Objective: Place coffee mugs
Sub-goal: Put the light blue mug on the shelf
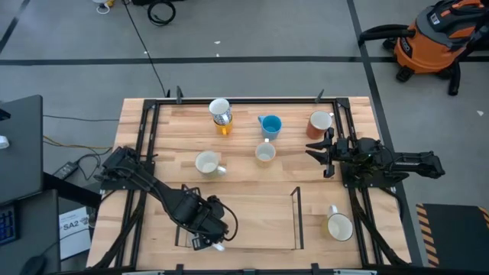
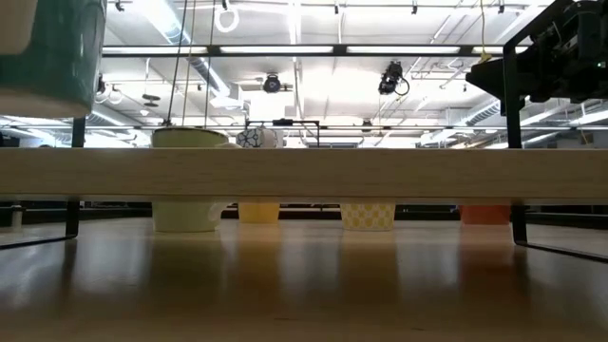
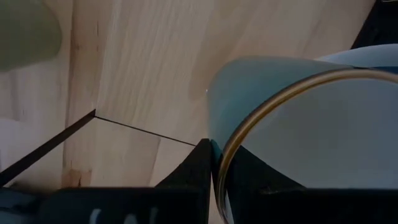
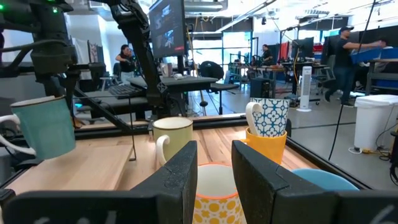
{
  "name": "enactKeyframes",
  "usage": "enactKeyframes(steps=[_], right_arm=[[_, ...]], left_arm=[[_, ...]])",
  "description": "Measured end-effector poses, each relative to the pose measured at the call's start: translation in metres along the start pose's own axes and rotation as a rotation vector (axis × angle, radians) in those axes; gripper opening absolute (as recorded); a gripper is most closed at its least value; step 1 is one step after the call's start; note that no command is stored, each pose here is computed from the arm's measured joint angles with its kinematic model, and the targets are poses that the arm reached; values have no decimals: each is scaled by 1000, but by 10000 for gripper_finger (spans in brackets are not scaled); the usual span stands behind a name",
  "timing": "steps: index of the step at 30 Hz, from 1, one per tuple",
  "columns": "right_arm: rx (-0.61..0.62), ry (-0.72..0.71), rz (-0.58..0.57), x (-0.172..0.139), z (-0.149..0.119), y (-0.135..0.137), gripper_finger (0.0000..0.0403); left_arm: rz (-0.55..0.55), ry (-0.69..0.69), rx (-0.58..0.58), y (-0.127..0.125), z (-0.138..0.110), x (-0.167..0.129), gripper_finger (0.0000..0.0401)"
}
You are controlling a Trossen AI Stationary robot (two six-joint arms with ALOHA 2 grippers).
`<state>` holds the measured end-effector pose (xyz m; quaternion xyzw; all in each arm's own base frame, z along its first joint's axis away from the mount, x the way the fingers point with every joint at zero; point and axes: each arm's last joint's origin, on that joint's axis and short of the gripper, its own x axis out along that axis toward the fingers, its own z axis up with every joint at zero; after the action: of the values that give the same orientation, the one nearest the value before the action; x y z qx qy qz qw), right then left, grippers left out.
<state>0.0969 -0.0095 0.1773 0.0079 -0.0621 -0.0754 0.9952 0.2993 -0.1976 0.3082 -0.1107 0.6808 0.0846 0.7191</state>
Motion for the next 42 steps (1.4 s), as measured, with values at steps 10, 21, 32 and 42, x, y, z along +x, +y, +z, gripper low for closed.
enactKeyframes(steps=[10, 21, 32, 42], right_arm=[[1, -9, 0, 0, 1, 0, 105], [1, -10, 0, 0, 1, 0, 105], [1, -10, 1, 0, 1, 0, 105], [1, -10, 1, 0, 1, 0, 105]], left_arm=[[17, 12, 42, -2, 2, 8, 36], [17, 11, 36, -2, 2, 8, 36], [17, 21, 78, -7, 8, 19, 36], [37, 41, 82, -4, 6, 18, 37]])
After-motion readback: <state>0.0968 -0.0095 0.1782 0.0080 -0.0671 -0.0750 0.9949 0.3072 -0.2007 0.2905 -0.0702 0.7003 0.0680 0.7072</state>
